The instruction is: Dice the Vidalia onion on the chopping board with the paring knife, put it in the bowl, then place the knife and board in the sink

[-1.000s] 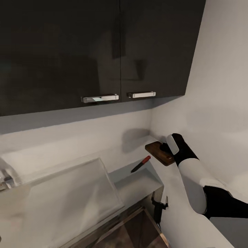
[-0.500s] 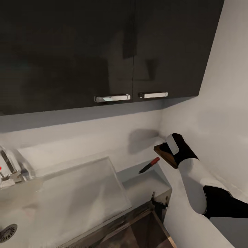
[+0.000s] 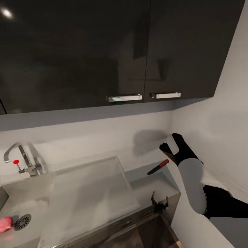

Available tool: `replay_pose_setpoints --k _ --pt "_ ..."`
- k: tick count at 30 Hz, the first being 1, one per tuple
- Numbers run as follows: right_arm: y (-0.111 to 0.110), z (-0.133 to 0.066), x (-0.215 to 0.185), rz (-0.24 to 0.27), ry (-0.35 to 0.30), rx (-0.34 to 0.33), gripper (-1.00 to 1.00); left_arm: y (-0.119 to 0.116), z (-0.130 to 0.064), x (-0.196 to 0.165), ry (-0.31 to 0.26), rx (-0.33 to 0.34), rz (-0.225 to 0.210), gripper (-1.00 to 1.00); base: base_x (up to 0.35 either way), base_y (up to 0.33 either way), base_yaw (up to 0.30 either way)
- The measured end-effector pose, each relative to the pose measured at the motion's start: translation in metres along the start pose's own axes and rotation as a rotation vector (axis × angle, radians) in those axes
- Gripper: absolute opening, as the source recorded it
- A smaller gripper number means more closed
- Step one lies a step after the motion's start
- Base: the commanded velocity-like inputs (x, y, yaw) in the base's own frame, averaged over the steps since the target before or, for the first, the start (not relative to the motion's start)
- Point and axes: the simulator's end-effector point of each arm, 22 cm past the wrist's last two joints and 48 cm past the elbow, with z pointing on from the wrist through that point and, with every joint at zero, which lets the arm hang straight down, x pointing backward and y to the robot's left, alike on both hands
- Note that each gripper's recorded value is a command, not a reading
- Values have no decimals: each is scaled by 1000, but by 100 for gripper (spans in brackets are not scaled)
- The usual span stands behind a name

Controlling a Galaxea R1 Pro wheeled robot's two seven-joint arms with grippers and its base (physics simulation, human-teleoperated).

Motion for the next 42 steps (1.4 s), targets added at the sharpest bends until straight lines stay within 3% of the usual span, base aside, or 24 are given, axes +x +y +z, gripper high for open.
replay_pose_setpoints --k 22,34,42 --pt "-1 0 0 2 1 0 100 0 0 -1 -4 0 0 100 181 37 3" --pt "-11 7 6 109 37 -16 100 -1 0 -1 -3 2 0 100 84 38 0" --pt "-40 20 9 191 20 63 100 -1 0 -1 -3 2 0 100 2 1 0"
